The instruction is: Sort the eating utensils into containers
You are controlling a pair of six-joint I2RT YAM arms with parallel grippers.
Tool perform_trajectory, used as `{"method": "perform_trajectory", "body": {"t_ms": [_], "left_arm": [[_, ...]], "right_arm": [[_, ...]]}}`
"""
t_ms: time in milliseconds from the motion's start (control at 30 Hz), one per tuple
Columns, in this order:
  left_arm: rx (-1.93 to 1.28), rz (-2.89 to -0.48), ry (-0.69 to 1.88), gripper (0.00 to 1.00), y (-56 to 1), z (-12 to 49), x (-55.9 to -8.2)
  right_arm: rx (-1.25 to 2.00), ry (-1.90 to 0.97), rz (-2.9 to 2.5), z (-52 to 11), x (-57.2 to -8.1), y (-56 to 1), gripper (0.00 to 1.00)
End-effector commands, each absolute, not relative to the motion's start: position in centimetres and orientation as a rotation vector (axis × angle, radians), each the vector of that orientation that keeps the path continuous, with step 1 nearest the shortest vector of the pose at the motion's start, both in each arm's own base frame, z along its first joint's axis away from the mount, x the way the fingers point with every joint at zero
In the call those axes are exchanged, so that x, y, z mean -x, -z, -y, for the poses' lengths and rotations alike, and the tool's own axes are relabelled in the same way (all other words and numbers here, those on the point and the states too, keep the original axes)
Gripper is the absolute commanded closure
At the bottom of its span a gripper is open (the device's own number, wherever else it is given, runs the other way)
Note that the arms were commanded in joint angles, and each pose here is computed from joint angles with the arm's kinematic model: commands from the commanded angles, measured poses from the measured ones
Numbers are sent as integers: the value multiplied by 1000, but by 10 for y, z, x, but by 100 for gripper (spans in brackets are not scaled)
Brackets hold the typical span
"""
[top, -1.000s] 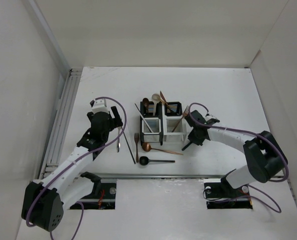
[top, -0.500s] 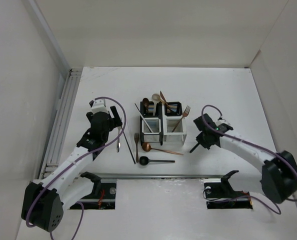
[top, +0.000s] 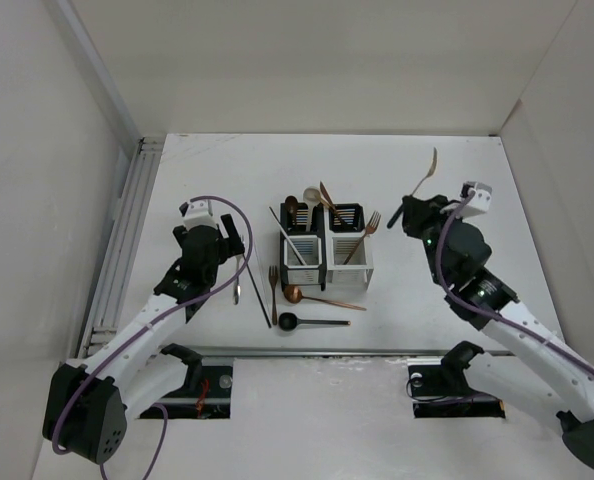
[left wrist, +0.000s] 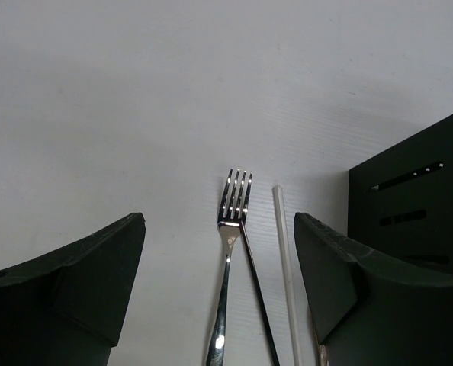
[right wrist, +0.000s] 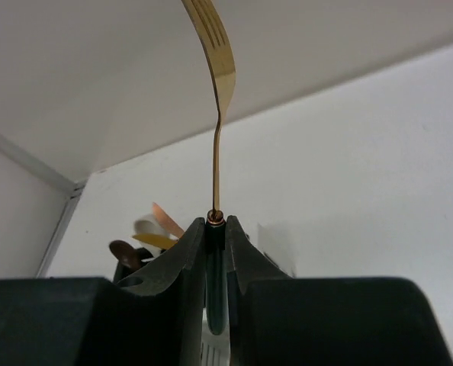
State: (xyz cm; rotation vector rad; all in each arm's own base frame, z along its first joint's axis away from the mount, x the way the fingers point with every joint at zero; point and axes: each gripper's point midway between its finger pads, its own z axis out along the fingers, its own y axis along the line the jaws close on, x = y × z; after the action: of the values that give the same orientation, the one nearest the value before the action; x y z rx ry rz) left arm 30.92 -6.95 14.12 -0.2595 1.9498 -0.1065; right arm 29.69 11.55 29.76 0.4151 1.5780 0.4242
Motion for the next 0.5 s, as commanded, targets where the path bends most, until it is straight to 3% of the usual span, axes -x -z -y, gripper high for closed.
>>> {"method": "perform_trajectory", "body": {"t_ms": [0,300,467], "left_arm": [[286,-1897,102,23,-154,64,-315],[284,-1906,98,23,-154,64,-315],[284,-1906,98,23,-154,64,-315]], "right_arm": [[-68,-507,-1329,-162,-307,-360,100],[261,-623,-1337,-244,-317,-323,100],[312,-625,-1408,-251,-313,-282,100]]}}
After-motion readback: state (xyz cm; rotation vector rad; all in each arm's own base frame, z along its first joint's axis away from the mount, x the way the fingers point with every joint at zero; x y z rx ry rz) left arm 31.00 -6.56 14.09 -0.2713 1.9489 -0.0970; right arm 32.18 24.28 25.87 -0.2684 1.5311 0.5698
